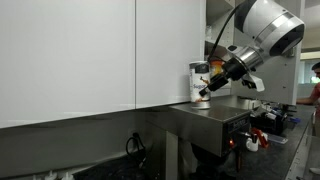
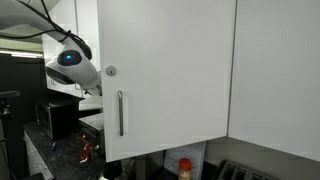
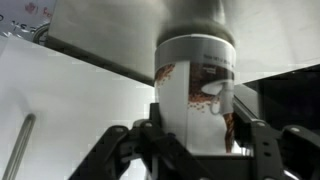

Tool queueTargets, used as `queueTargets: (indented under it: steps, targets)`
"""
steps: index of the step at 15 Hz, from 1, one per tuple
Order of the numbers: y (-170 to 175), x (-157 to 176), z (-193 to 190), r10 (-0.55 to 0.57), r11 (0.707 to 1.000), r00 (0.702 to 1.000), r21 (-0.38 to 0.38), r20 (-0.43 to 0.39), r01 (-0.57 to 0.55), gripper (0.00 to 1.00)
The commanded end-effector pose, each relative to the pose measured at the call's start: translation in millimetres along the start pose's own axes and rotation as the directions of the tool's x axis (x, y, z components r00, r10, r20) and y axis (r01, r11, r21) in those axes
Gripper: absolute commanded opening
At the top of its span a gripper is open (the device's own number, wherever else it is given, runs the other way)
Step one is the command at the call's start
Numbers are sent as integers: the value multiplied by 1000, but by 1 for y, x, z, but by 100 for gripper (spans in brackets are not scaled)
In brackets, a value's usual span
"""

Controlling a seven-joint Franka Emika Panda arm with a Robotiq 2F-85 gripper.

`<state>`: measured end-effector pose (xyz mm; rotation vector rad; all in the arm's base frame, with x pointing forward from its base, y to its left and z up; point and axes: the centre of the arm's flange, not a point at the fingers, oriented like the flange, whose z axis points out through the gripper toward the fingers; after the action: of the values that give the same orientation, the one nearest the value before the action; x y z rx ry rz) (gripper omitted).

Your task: Open the right door on the third upper cabinet from the left, remove the container of sugar from the cabinet and place it on top of the coffeemaker

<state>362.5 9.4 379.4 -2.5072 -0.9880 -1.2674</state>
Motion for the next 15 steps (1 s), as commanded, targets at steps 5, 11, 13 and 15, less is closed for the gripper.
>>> queueTargets:
  steps: [5,11,13,15]
  targets:
    - [-19,-17,-9,-29,999,1000,-19,-7,29,100]
    - [-21,-17,-25,0,1000,999,-24,32,1,100]
    - [-17,-14,-39,43,999,997,-16,62,-42,100]
    - [-12,-11,-51,88,996,992,-36,87,-85,100]
